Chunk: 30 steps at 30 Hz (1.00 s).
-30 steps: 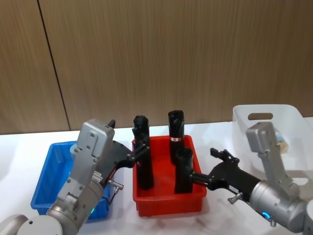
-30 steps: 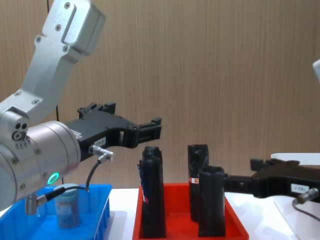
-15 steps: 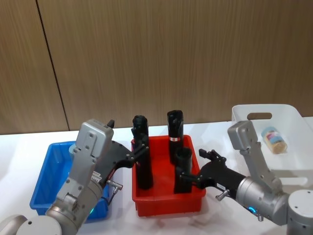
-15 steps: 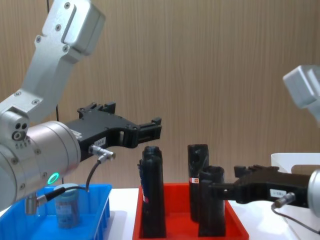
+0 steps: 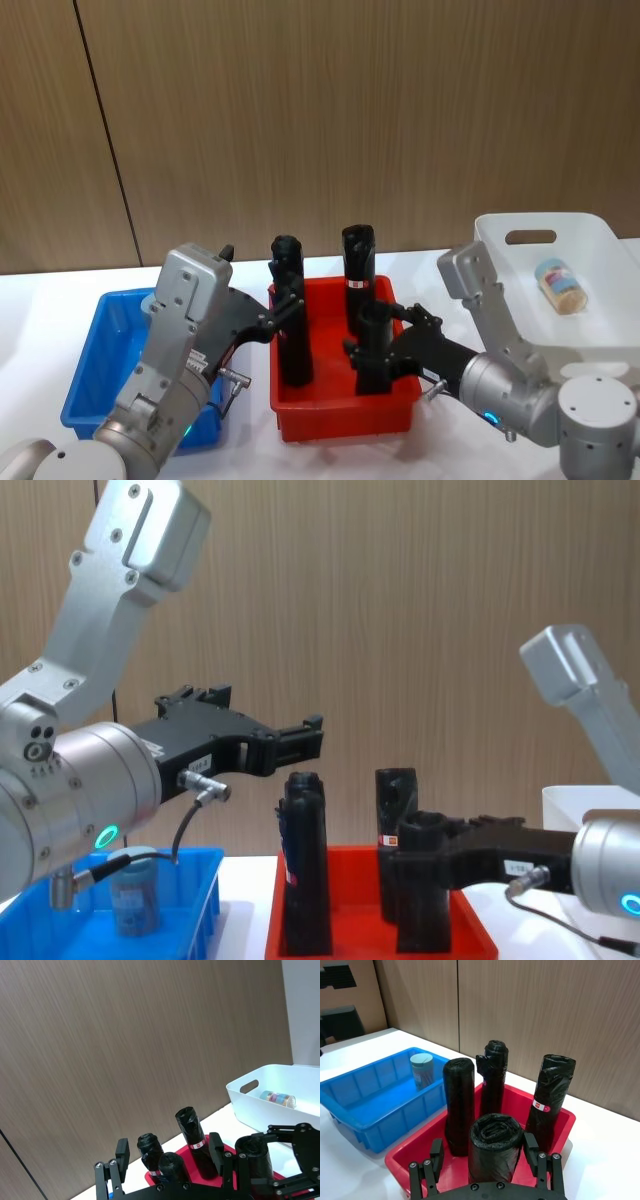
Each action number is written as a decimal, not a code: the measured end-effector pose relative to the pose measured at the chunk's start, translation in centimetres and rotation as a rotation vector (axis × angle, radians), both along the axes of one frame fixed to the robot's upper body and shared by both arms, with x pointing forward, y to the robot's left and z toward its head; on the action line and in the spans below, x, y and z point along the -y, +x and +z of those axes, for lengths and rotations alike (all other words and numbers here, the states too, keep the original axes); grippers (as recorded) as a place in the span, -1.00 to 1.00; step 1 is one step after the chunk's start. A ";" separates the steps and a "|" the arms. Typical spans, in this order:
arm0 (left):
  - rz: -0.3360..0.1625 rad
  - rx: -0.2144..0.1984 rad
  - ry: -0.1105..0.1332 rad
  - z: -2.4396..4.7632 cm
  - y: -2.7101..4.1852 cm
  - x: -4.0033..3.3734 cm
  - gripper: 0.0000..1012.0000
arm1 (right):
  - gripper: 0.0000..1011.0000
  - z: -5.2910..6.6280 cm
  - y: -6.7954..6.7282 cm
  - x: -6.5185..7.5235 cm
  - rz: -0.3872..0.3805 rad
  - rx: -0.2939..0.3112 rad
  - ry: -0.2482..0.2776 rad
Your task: Pick the cotton swabs from the blue box and place them into the white box.
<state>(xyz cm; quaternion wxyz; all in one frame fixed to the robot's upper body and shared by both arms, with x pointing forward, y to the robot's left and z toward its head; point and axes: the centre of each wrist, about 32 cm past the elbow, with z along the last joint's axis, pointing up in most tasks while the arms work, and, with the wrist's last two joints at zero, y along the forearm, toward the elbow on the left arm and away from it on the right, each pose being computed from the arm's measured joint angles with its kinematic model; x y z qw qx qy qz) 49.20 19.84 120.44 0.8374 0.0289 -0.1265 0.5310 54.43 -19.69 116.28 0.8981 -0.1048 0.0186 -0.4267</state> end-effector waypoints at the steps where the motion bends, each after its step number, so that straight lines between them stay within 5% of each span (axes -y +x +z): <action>1: 0.000 0.000 0.000 0.00 0.00 0.00 0.98 | 0.98 0.0 0.1 -0.1 0.000 -0.001 -0.001; 11: 0.000 0.000 0.000 0.00 0.00 0.00 0.98 | 0.91 -0.4 1.1 -1.0 -0.012 -0.009 -0.016; 22: 0.000 0.000 0.000 0.00 0.00 0.00 0.98 | 0.18 -0.4 1.5 -1.4 -0.022 -0.009 -0.026; 30: 0.000 0.000 0.000 0.00 0.00 0.00 0.98 | -0.01 -0.1 1.5 -1.4 -0.029 0.003 -0.026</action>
